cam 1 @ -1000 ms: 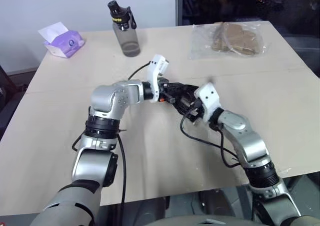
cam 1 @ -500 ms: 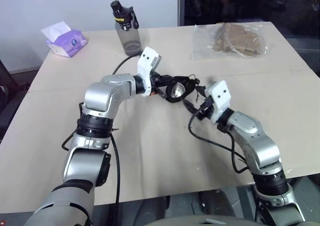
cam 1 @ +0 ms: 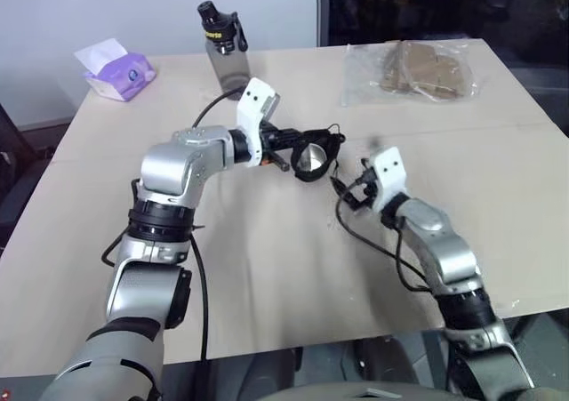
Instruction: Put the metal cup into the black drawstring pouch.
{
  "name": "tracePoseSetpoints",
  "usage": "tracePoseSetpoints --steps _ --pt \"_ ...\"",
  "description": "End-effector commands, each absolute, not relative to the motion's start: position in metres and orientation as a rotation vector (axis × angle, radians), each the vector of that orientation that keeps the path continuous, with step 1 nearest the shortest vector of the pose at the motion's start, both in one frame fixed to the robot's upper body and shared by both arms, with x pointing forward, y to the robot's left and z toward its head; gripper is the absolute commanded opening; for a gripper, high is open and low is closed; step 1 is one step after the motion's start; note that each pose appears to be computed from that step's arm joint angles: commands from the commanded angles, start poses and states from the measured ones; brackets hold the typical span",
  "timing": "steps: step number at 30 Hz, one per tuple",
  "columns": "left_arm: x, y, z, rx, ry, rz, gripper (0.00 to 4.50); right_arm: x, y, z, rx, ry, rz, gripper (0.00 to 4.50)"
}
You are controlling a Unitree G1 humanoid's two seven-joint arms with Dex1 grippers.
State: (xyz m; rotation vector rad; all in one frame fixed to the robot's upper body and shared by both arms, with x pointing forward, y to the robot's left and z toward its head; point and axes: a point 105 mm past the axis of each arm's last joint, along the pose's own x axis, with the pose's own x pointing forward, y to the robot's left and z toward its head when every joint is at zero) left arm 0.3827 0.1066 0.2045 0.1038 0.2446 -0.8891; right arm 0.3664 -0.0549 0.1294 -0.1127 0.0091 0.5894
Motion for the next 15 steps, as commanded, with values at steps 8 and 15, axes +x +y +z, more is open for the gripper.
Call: tracePoseSetpoints --steps 8,15 --pt "0.373 0.122 0.216 0.131 0.176 -0.878 0.0 0.389 -0.041 0.131 -0.117 -0.072 0.546 2.79" --pt "0.364 0.138 0.202 0.088 0.202 -0.899 0.0 0.385 -0.027 0.12 -0.169 -0.069 0.533 0.06"
